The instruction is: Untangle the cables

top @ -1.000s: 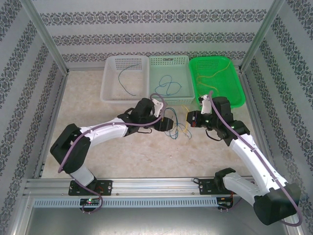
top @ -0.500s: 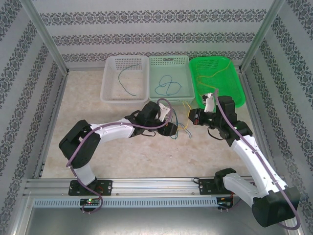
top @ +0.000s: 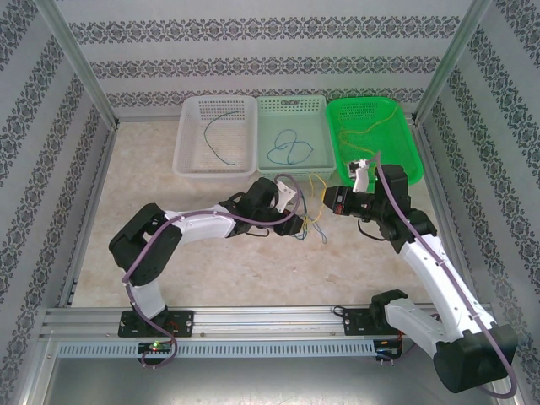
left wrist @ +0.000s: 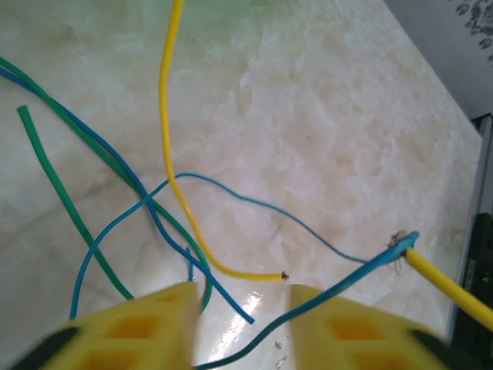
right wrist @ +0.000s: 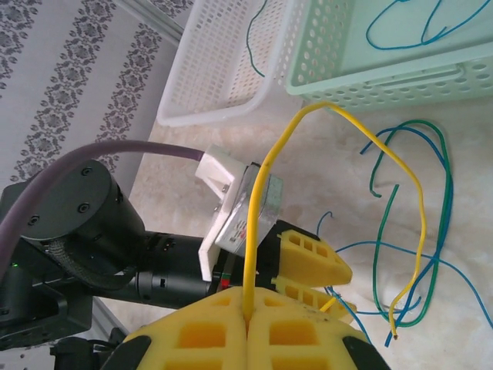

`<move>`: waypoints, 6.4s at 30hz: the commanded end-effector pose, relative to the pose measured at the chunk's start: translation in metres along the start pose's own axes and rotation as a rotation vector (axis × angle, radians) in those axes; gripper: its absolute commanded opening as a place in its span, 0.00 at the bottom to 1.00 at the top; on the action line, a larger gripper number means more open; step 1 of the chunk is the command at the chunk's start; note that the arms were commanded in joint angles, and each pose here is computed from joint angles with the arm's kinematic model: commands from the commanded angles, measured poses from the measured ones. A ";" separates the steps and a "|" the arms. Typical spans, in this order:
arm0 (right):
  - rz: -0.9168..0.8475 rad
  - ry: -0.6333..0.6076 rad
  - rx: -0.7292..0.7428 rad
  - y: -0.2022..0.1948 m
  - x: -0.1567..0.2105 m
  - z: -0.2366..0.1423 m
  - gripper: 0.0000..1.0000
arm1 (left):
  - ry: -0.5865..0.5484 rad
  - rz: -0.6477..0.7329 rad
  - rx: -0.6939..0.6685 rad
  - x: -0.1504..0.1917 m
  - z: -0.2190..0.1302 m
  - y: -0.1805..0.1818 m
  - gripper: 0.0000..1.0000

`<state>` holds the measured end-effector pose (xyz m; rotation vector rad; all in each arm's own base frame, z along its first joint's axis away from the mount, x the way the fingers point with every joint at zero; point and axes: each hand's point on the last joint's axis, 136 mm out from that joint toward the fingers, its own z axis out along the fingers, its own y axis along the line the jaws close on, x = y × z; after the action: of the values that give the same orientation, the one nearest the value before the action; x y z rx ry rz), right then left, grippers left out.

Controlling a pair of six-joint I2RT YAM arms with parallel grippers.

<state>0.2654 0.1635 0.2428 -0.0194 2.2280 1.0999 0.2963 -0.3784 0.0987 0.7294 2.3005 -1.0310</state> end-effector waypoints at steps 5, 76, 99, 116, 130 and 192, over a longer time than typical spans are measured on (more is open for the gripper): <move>0.010 0.035 0.043 -0.010 0.009 -0.004 0.00 | -0.056 0.043 -0.029 -0.018 -0.002 -0.006 0.04; -0.052 -0.088 -0.047 0.019 0.020 -0.053 0.00 | 0.199 -0.243 -0.390 0.022 0.014 0.094 0.00; -0.100 -0.261 -0.019 0.039 -0.027 -0.087 0.00 | 0.184 -0.189 -0.354 0.016 0.001 0.081 0.55; -0.272 -0.361 0.336 -0.008 -0.109 -0.084 0.00 | 0.086 -0.174 -0.383 0.002 -0.032 0.071 0.69; -0.338 -0.545 0.494 -0.063 -0.237 -0.086 0.00 | 0.101 -0.178 -0.404 0.015 -0.035 0.077 0.69; -0.072 0.119 0.356 -0.084 0.016 0.072 0.49 | 0.017 -0.308 -0.402 0.010 -0.058 0.098 0.64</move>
<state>0.3228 0.1621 0.1496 -0.0488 2.4892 0.7096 0.3329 -0.2916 0.0681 0.3377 2.5970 -0.6248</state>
